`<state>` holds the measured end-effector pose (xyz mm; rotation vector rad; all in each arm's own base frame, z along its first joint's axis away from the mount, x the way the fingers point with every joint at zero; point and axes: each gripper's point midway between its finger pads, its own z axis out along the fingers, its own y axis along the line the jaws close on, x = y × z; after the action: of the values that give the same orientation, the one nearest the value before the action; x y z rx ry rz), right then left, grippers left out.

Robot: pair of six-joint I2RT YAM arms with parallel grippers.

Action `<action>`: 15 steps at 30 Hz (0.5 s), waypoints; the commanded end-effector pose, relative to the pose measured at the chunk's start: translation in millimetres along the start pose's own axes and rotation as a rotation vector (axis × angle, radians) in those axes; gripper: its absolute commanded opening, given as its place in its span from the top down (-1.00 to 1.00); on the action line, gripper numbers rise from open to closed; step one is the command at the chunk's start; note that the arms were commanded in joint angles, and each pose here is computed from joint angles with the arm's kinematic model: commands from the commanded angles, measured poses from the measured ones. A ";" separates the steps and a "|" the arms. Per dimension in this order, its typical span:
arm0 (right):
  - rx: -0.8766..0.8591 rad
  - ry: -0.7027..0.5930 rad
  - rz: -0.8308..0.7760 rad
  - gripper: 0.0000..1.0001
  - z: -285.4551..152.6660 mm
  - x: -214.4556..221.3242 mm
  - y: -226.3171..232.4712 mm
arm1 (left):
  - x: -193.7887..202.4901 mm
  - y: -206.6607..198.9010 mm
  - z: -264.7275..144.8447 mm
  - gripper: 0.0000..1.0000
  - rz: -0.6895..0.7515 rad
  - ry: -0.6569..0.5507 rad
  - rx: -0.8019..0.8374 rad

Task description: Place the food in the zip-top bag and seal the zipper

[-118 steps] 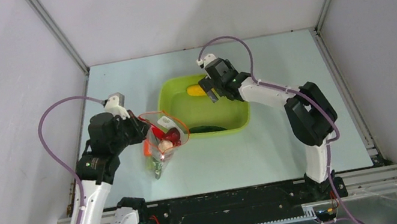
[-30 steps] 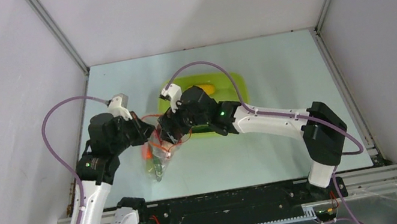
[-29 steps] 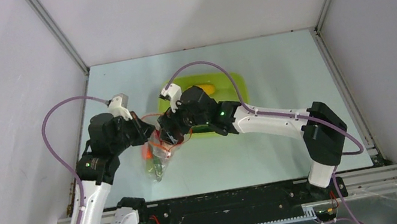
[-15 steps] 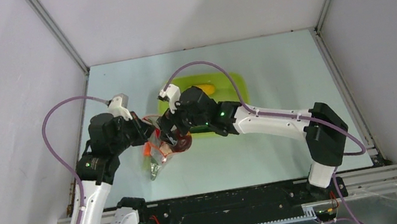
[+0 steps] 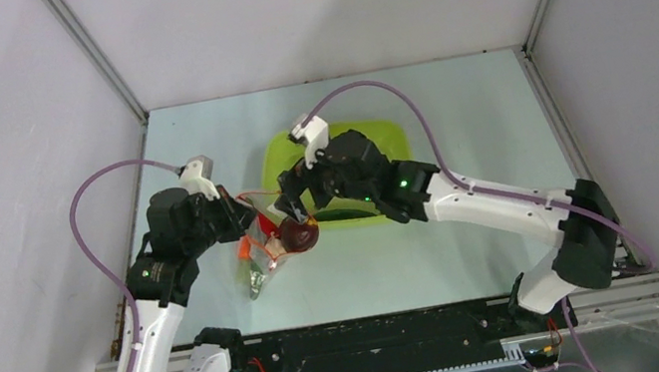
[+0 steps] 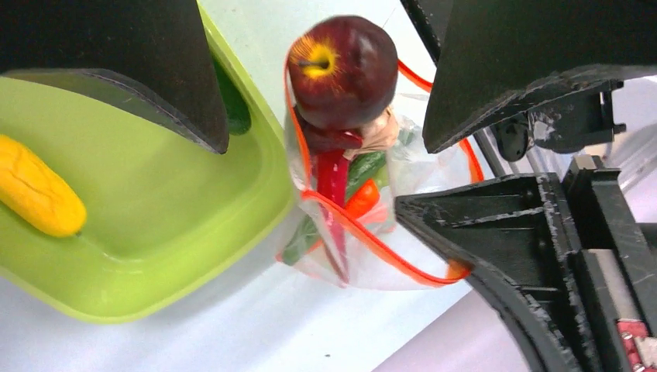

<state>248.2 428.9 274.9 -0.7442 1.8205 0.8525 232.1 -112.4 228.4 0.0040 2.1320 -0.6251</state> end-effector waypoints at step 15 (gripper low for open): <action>0.235 0.265 0.239 -0.93 -55.4 106.4 -54.4 | -18.3 -14.6 -4.8 1.00 0.022 -0.056 0.056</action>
<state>238.4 342.3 180.1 -0.5510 2.2044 0.6871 231.9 -112.9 228.5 0.0055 2.1322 -0.6285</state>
